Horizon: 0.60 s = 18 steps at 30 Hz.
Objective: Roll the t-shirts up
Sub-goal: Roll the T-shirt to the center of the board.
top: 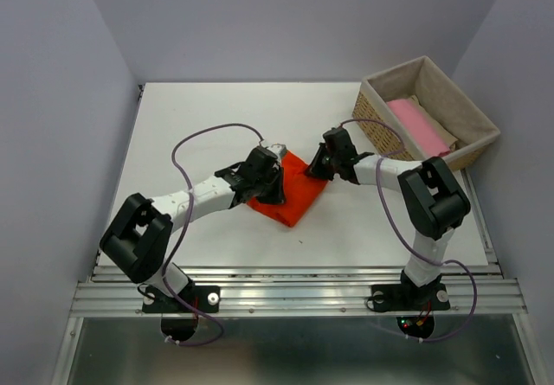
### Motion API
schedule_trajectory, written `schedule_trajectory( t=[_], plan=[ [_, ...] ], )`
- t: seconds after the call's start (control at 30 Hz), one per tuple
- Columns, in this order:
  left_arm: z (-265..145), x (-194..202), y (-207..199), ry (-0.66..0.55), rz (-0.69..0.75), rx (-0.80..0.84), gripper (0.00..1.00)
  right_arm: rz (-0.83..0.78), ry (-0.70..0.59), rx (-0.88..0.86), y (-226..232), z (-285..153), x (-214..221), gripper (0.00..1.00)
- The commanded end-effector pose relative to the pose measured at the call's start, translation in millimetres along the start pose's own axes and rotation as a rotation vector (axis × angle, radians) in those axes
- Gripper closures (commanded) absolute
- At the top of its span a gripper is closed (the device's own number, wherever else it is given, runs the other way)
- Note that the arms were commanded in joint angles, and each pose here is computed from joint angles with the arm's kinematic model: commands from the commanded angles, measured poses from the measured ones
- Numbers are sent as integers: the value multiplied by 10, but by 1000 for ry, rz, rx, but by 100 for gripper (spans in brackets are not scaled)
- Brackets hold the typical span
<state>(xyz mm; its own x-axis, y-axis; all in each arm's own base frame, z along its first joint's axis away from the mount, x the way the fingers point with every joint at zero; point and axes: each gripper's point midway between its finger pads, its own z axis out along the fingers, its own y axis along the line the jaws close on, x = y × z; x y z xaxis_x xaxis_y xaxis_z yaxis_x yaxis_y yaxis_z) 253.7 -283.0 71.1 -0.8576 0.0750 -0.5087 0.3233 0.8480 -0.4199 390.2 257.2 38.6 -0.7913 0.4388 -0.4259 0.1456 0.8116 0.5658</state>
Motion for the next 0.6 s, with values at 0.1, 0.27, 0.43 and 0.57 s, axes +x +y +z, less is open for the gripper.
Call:
schedule_trajectory(
  t=[0.1, 0.27, 0.43, 0.57],
  plan=[
    [-564, -544, -346, -144, 57, 53, 100, -63, -145, -135, 549, -552, -449, 86],
    [-499, -499, -507, -126, 24, 99, 100, -65, -162, -127, 534, -714, -469, 84],
    [-143, -363, -407, -96, -30, 53, 100, -57, -146, -45, 276, -555, -361, 83],
    [101, -388, -215, -129, -39, -13, 100, -57, -110, -6, 134, -409, -248, 84]
  ],
)
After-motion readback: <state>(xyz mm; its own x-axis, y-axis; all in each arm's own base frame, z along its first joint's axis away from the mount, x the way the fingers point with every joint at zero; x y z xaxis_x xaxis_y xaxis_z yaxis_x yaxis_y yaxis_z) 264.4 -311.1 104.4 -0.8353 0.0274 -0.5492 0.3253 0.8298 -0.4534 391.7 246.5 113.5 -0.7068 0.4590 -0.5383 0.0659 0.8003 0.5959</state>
